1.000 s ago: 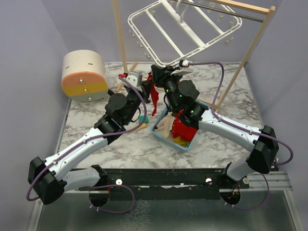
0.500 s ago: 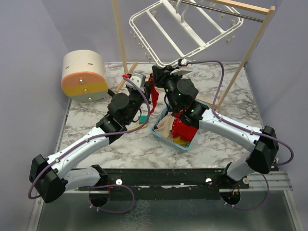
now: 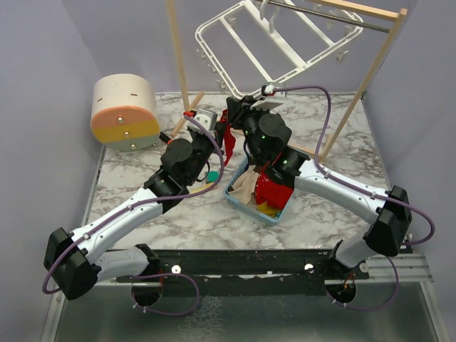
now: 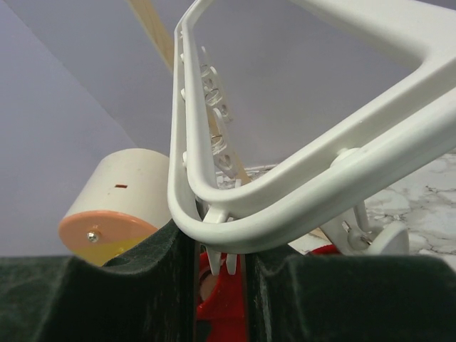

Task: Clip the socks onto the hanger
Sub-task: Clamp the sock onto the hanger, then rotate the hanger at the clothesline.

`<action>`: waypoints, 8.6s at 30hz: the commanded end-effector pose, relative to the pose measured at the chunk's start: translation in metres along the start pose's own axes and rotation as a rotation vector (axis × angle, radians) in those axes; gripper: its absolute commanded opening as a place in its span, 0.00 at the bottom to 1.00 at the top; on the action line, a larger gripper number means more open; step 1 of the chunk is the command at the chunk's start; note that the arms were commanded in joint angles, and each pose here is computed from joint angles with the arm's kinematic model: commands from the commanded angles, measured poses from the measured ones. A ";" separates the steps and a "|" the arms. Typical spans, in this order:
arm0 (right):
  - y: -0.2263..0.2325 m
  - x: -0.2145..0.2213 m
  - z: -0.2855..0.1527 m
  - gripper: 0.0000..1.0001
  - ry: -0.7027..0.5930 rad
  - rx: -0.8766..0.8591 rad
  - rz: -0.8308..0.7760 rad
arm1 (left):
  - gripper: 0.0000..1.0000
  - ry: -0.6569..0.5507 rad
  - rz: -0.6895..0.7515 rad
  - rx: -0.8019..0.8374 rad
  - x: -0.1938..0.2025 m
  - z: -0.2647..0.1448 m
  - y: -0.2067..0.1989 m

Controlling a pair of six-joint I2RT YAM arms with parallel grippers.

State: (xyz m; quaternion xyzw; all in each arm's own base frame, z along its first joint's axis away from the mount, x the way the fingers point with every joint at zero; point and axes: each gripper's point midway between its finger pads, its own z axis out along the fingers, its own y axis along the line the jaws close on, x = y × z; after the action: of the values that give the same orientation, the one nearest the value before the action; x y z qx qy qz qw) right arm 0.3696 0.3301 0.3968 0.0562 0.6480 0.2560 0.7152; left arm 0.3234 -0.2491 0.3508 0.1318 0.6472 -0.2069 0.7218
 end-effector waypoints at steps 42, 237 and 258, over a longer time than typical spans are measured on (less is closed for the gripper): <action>-0.017 0.036 0.007 0.01 0.141 0.098 -0.118 | 0.00 -0.102 0.043 -0.004 -0.036 0.005 0.003; -0.128 -0.191 -0.150 0.81 -0.005 0.154 -0.140 | 0.63 -0.040 -0.894 -0.091 -0.096 0.052 0.040; -0.128 -0.174 -0.148 0.81 -0.003 0.117 -0.149 | 0.47 -0.200 -0.843 -0.195 -0.137 0.076 0.111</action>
State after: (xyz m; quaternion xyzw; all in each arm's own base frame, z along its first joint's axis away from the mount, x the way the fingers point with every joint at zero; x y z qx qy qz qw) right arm 0.2657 0.1046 0.4681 0.0535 0.6783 0.1466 0.7180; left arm 0.4208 -0.1843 0.4602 -0.2361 0.6134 -0.4339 0.6162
